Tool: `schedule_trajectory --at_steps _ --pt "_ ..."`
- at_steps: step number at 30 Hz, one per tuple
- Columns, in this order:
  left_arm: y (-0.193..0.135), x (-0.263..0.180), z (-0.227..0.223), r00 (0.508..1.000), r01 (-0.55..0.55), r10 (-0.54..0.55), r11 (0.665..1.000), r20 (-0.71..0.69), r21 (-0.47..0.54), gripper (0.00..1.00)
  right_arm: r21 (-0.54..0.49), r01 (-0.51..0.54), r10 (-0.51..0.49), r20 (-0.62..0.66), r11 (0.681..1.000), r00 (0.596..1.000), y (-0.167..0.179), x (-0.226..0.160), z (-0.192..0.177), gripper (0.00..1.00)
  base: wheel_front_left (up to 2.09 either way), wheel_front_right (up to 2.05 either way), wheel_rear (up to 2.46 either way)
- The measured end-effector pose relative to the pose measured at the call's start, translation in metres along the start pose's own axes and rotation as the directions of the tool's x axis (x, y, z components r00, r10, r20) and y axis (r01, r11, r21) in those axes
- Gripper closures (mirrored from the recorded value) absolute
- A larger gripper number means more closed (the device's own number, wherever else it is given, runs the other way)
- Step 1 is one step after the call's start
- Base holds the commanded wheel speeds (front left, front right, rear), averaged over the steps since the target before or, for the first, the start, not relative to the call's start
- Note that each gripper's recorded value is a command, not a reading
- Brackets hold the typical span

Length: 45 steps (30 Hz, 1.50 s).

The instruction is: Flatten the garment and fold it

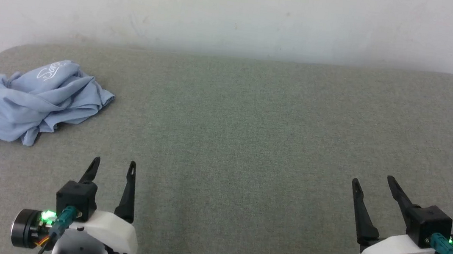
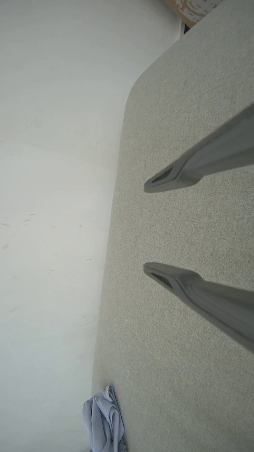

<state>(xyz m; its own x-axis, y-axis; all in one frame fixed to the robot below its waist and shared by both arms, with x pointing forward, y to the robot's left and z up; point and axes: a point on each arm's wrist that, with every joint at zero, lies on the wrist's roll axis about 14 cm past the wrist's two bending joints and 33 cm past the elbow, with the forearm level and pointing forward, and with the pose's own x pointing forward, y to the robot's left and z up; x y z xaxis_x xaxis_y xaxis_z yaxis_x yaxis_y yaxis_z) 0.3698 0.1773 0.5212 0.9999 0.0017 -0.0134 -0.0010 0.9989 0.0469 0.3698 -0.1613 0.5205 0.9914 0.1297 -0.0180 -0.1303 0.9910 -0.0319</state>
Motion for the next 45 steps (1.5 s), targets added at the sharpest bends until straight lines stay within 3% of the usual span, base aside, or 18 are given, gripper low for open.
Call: schedule_trajectory --at_steps 19,45 --pt "0.012 -0.008 0.002 0.999 -0.041 0.041 0.999 0.030 -0.003 0.00 0.010 -0.026 0.026 0.031 1.000 0.999 0.008 0.006 0.002 0.00 0.00 0.00 0.00" --pt "0.055 -0.043 0.007 0.977 -0.196 0.196 0.981 0.078 -0.010 0.00 0.009 -0.180 0.179 0.072 0.984 0.981 0.059 0.028 0.006 0.00 0.00 0.00 0.00"
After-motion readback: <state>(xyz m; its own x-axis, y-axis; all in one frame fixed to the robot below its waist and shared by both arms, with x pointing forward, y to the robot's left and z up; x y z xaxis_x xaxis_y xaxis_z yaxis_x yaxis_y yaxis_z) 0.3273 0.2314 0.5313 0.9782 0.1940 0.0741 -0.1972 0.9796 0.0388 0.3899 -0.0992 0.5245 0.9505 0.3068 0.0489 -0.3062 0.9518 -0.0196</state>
